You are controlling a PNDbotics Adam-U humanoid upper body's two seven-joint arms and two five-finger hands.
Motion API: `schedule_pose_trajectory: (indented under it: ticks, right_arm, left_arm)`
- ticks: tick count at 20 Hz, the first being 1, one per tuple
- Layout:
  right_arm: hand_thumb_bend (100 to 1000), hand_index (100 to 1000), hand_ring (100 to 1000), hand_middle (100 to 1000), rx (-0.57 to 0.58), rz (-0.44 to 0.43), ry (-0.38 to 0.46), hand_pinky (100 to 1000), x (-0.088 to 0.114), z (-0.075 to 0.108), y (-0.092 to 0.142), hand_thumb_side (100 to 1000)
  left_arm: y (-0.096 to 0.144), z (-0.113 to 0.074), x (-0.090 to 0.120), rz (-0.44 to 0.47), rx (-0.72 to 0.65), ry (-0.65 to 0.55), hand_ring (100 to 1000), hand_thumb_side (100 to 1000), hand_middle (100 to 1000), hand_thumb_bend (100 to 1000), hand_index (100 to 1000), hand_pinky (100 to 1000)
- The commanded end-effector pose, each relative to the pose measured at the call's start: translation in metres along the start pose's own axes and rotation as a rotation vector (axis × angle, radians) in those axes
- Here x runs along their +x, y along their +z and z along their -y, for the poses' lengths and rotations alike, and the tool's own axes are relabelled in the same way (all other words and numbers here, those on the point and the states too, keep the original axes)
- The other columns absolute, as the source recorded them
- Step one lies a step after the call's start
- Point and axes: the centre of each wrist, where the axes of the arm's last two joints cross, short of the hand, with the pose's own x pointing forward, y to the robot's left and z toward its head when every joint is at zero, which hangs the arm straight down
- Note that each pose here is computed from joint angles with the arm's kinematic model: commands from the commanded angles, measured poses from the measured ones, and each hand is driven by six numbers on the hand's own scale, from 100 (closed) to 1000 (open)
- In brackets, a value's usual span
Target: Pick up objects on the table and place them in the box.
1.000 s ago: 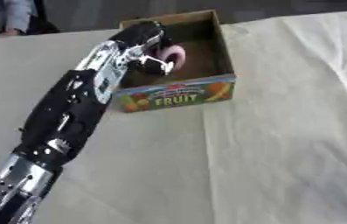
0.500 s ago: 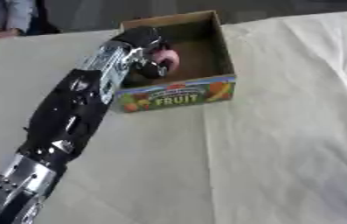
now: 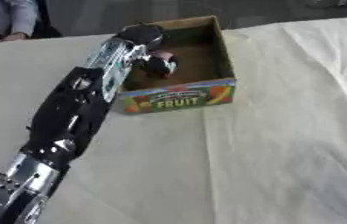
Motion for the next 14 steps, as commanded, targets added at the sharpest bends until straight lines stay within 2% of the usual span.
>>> schedule_pose_trajectory:
  ticks: [1,2,5,9,12,14]
  right_arm:
    - [100,806,613,583,0.005,0.022,0.001,508,0.005,0.003,-0.003,1000]
    - [100,805,613,584,0.005,0.022,0.0,509,0.005,0.003,-0.002,1000]
    - [100,805,613,584,0.002,0.022,-0.001,509,0.005,0.004,-0.002,1000]
    - [100,804,613,584,-0.008,0.024,0.001,510,0.005,0.006,-0.001,1000]
    - [100,803,614,584,-0.021,0.029,0.001,510,0.005,0.007,-0.002,1000]
    - [100,803,615,584,-0.029,0.037,-0.002,511,0.006,0.008,-0.003,1000]
  left_arm:
    - [0.006,-0.027,0.0,0.019,0.058,0.013,810,652,783,136,954,642]
    - [0.009,-0.03,0.001,0.031,0.072,0.026,802,634,772,100,943,639]
    - [0.023,-0.049,0.003,0.075,0.176,0.062,784,579,750,100,928,626]
    - [0.067,-0.08,0.004,0.175,0.453,0.167,691,485,639,100,856,577]
    - [0.102,-0.083,0.003,0.247,0.621,0.295,639,496,596,100,841,554]
    - [0.123,-0.074,0.002,0.287,0.7,0.411,614,559,574,100,837,543]
